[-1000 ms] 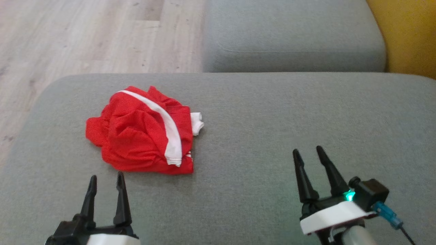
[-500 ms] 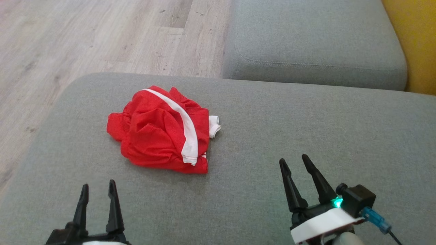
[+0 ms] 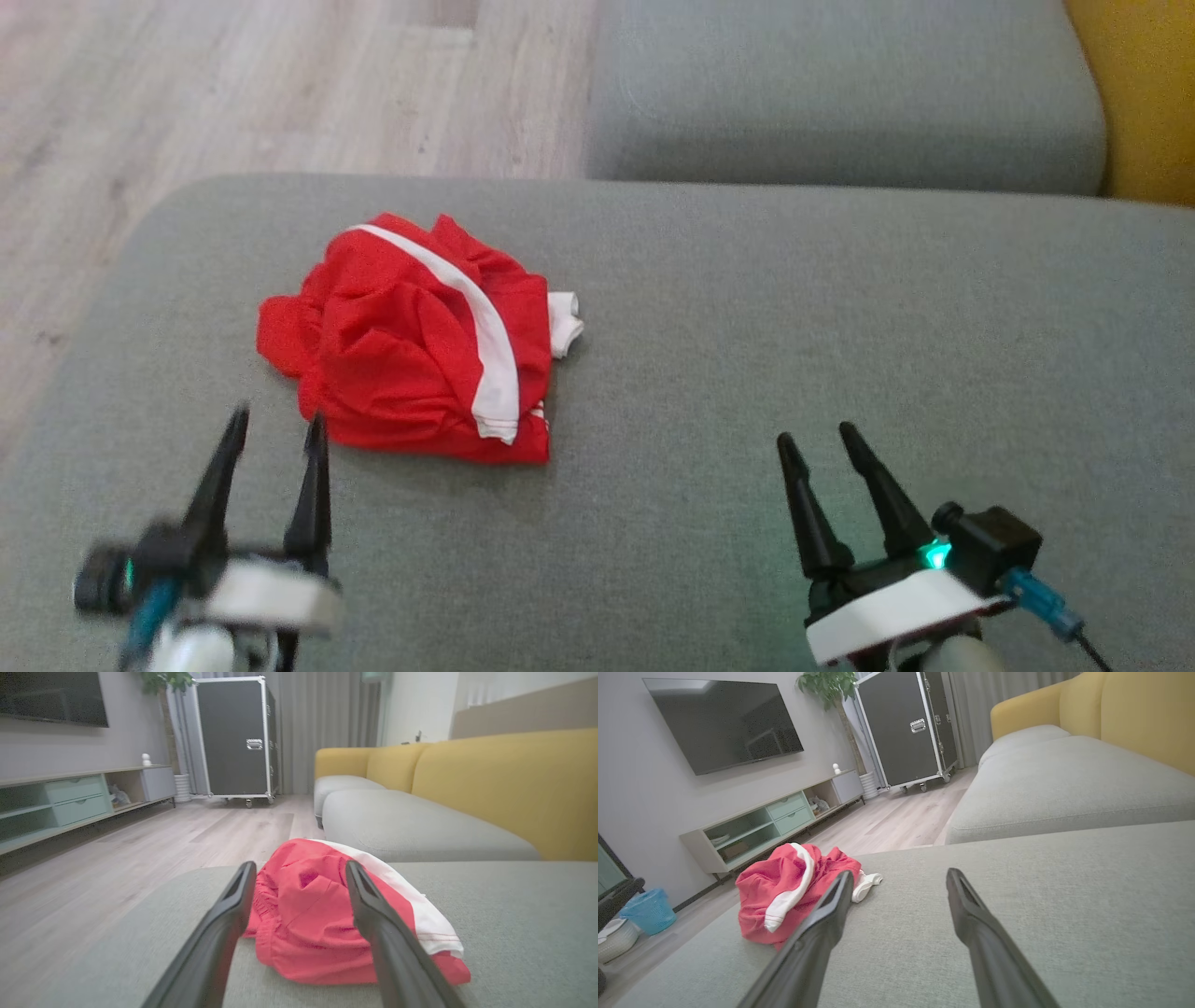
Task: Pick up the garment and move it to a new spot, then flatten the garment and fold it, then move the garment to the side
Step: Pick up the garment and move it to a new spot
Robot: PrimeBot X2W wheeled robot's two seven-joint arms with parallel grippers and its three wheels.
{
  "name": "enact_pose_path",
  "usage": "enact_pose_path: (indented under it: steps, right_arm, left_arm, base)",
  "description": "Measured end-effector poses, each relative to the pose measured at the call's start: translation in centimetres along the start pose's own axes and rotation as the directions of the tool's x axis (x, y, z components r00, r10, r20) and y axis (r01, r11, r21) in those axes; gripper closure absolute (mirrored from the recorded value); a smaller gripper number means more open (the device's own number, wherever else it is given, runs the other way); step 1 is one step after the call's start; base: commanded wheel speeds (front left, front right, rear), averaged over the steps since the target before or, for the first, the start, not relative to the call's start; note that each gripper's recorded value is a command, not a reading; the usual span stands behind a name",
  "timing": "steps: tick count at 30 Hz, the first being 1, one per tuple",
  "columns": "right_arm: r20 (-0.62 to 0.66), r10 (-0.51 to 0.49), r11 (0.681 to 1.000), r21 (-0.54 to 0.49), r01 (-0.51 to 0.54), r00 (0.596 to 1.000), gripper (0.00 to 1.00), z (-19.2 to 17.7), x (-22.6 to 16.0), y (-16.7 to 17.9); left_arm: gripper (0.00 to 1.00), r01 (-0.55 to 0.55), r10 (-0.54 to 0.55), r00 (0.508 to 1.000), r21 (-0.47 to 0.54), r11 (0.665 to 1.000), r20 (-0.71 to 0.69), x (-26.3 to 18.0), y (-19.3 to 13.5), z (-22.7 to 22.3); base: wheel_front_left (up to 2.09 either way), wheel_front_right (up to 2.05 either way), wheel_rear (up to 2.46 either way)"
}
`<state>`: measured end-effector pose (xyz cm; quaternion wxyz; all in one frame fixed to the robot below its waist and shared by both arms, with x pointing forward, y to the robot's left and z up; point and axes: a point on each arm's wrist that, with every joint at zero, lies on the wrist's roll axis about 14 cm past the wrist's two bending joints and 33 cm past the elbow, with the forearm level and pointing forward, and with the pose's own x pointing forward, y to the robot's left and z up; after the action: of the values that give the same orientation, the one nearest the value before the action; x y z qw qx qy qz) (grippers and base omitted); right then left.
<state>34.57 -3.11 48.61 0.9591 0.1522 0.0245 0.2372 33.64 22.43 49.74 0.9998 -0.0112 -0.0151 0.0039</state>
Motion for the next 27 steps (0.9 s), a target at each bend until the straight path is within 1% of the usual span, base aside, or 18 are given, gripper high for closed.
enact_pose_path:
  steps: [2,3,4,7,8,10,14,18,22,25,26,27]
  right_arm:
    - [-0.002,-0.02,1.0,0.004,0.02,1.0,0.0,-0.1,0.2,-0.8]
    - [-0.002,-0.02,1.0,0.004,0.02,1.0,0.0,-0.1,0.2,-0.8]
    - [-0.002,-0.027,1.0,0.002,0.027,1.0,0.0,-0.1,0.4,-1.1]
    - [0.005,-0.044,0.999,-0.002,0.044,0.999,0.0,0.2,1.1,-2.0]
    - [0.008,-0.051,0.999,0.0,0.051,0.999,0.0,0.3,1.3,-2.4]
    - [0.016,-0.07,0.998,0.003,0.07,0.997,0.0,0.5,1.7,-3.2]
    - [0.024,-0.115,0.993,0.006,0.115,0.993,0.0,0.7,1.9,-5.0]
    - [0.016,-0.165,0.986,0.013,0.164,0.986,0.0,0.4,1.5,-6.7]
    - [0.017,-0.205,0.979,0.018,0.205,0.979,0.0,0.4,1.3,-8.1]
    - [0.019,-0.229,0.973,0.019,0.228,0.973,0.0,0.5,1.1,-8.9]
    - [0.02,-0.234,0.972,0.018,0.234,0.972,0.0,0.5,1.1,-9.1]
    - [0.02,-0.238,0.971,0.018,0.238,0.971,0.0,0.5,1.0,-9.2]
  left_arm:
    - [0.0,0.054,-0.053,0.998,0.05,0.997,-0.025,2.4,-0.4,0.7]
    - [0.0,0.054,-0.053,0.998,0.05,0.997,-0.025,2.4,-0.4,0.7]
    - [0.0,0.092,-0.089,0.995,0.069,0.993,-0.046,3.7,-1.0,0.9]
    - [0.0,0.193,-0.18,0.974,0.083,0.978,-0.139,7.0,-2.4,1.1]
    - [0.0,0.213,-0.197,0.965,0.08,0.974,-0.173,8.0,-2.7,1.1]
    - [0.0,0.252,-0.219,0.943,0.109,0.962,-0.252,9.7,-2.6,0.7]
    - [0.0,0.291,-0.217,0.889,0.132,0.948,-0.403,12.4,-1.9,-1.0]
    - [0.0,0.326,-0.205,0.81,0.131,0.936,-0.549,13.7,-1.8,-4.0]
    - [0.0,0.336,-0.191,0.748,0.116,0.935,-0.635,14.4,-1.7,-6.6]
    - [0.0,0.334,-0.182,0.719,0.103,0.937,-0.671,14.7,-1.5,-8.1]
    - [0.35,0.333,-0.181,0.712,0.099,0.938,-0.678,14.8,-1.6,-8.4]
    - [1.0,0.333,-0.181,0.711,0.098,0.938,-0.679,14.9,-1.6,-8.6]
  base:
    - [0.0,0.0,0.0]
    - [0.0,0.0,0.0]
    - [0.0,0.0,0.0]
    - [0.0,0.0,0.0]
    - [0.0,0.0,0.0]
    - [0.0,0.0,0.0]
    - [0.0,0.0,0.0]
    - [0.0,0.0,0.0]
    - [0.0,0.0,0.0]
    - [0.0,0.0,0.0]
    - [0.0,0.0,0.0]
    - [0.0,0.0,0.0]
